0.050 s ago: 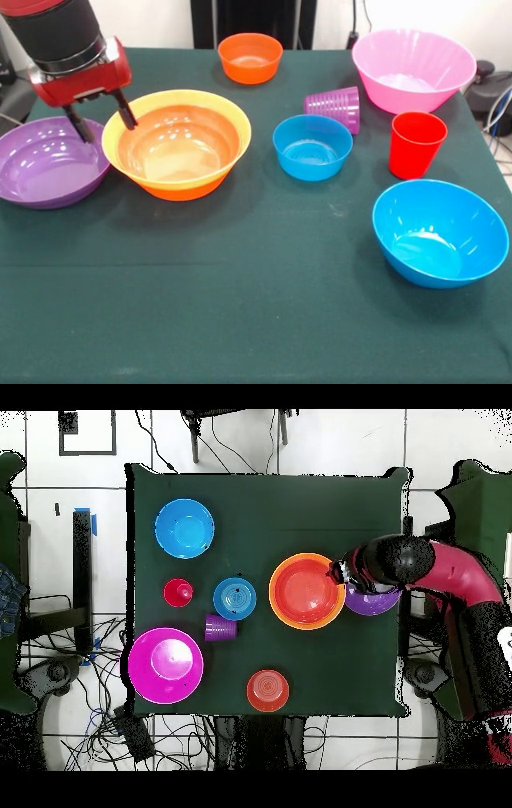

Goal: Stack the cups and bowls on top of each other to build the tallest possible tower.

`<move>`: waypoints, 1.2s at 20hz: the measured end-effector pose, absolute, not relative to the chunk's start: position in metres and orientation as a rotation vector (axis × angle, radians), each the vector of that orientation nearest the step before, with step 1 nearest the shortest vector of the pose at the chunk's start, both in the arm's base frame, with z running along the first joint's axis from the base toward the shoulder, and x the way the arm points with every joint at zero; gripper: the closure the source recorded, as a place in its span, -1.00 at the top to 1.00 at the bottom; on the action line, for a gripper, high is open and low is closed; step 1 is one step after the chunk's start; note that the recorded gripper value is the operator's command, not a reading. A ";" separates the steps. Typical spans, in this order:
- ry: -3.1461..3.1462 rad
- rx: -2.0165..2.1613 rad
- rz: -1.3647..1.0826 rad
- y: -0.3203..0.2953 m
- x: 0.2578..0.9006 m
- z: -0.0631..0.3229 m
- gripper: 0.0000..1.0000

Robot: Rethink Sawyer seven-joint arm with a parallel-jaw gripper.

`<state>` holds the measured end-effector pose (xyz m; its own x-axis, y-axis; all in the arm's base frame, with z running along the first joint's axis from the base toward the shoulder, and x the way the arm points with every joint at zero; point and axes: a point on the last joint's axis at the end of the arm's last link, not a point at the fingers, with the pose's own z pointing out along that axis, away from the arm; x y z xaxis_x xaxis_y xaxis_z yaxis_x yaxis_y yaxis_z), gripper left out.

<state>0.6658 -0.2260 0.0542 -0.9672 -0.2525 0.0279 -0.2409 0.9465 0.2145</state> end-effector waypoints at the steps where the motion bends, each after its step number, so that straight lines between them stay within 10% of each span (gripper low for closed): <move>1: -3.047 0.379 -0.333 -0.225 0.668 0.057 1.00; 24: -2.976 0.457 -0.429 -0.099 0.607 0.103 1.00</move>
